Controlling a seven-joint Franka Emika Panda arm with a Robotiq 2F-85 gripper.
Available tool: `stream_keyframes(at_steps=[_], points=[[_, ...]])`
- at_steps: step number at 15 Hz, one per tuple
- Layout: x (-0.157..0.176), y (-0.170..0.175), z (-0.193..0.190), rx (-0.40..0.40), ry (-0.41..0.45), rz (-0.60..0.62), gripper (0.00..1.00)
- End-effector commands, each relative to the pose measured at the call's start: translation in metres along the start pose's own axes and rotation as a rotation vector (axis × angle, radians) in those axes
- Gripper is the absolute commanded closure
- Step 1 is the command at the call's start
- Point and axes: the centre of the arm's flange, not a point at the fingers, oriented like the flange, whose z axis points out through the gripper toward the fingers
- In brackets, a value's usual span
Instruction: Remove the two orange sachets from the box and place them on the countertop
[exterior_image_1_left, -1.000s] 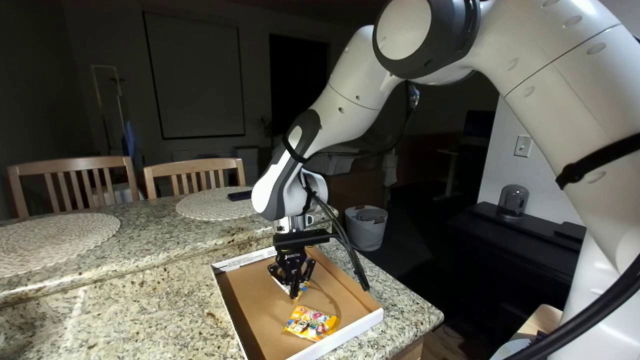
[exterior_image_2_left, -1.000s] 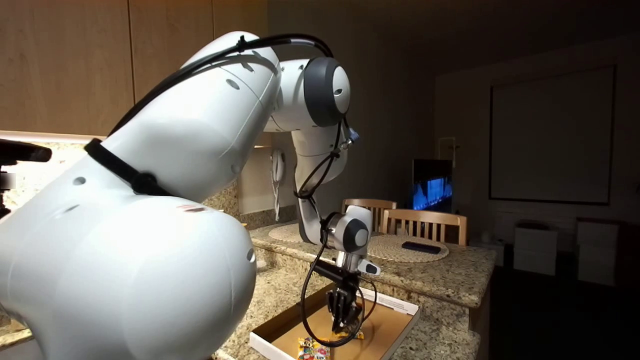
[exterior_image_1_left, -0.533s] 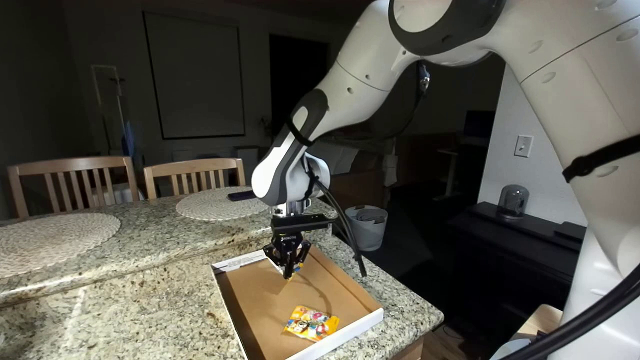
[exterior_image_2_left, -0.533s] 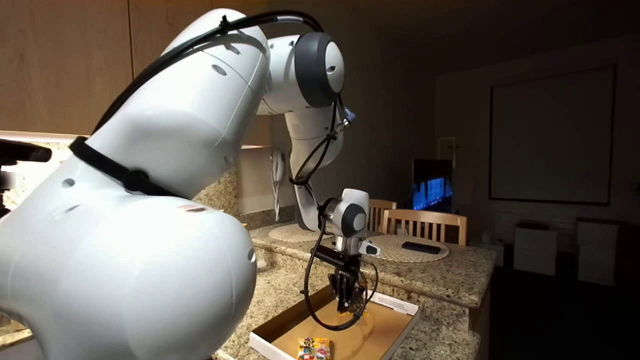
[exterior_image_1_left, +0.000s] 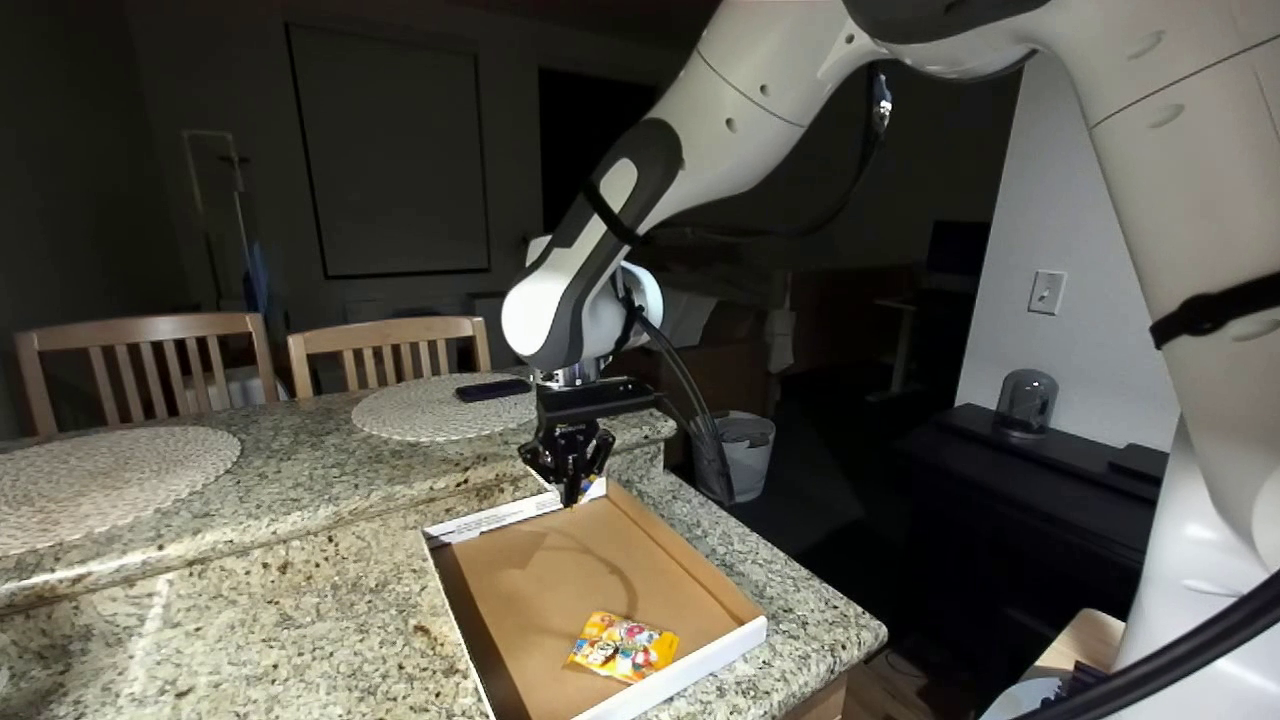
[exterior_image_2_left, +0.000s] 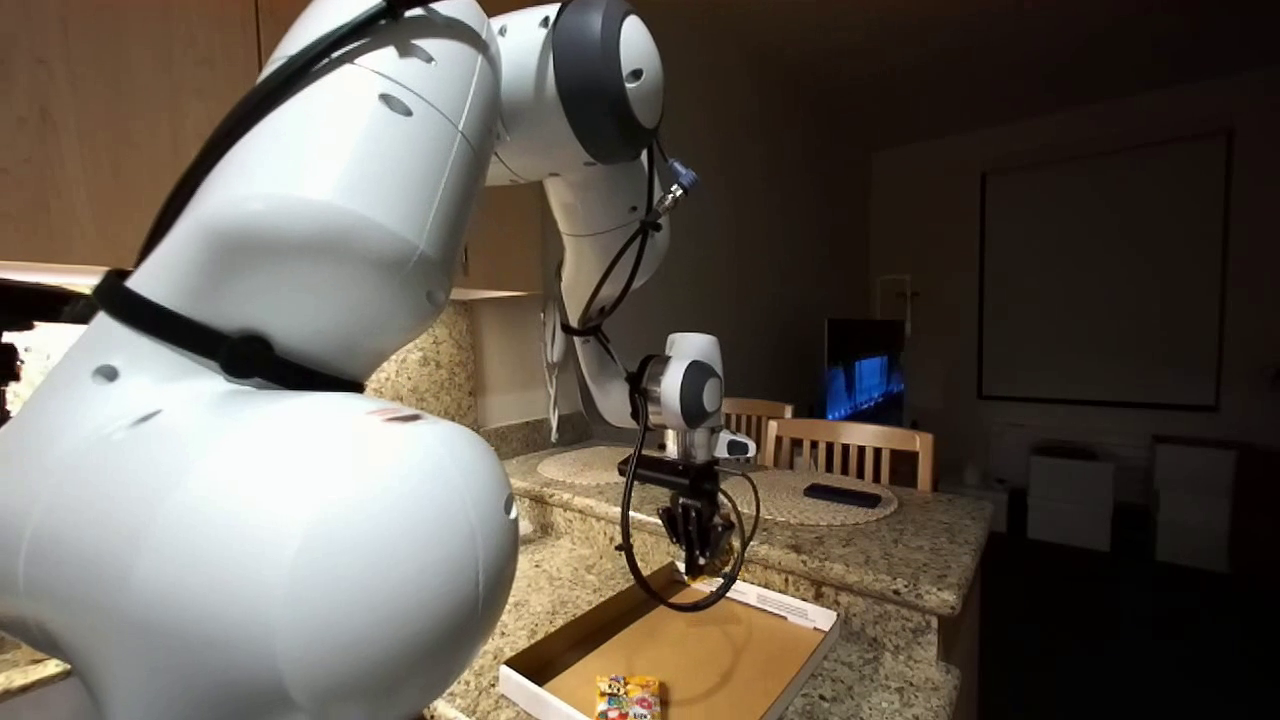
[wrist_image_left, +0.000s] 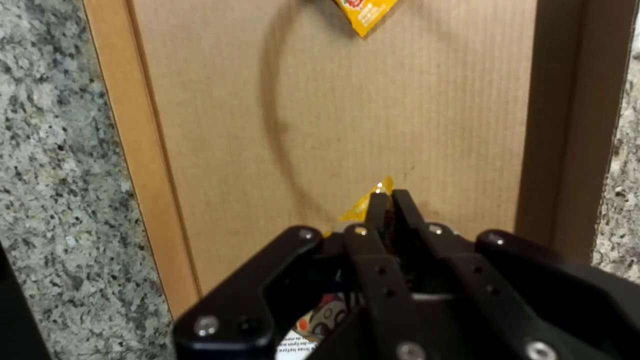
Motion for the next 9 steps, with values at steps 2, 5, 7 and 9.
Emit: stream_keyframes(at_steps=[2,5,7,9], points=[[-0.007,-0.001,-0.032,-0.047,-0.076,-0.036,0.93],[-0.014,-0.023,-0.036,-0.097,-0.162,-0.09,0.93],[-0.021,-0.046,-0.038,-0.146,-0.2,-0.143,0.94],[-0.028,-0.072,-0.038,-0.191,-0.224,-0.213,0.94]])
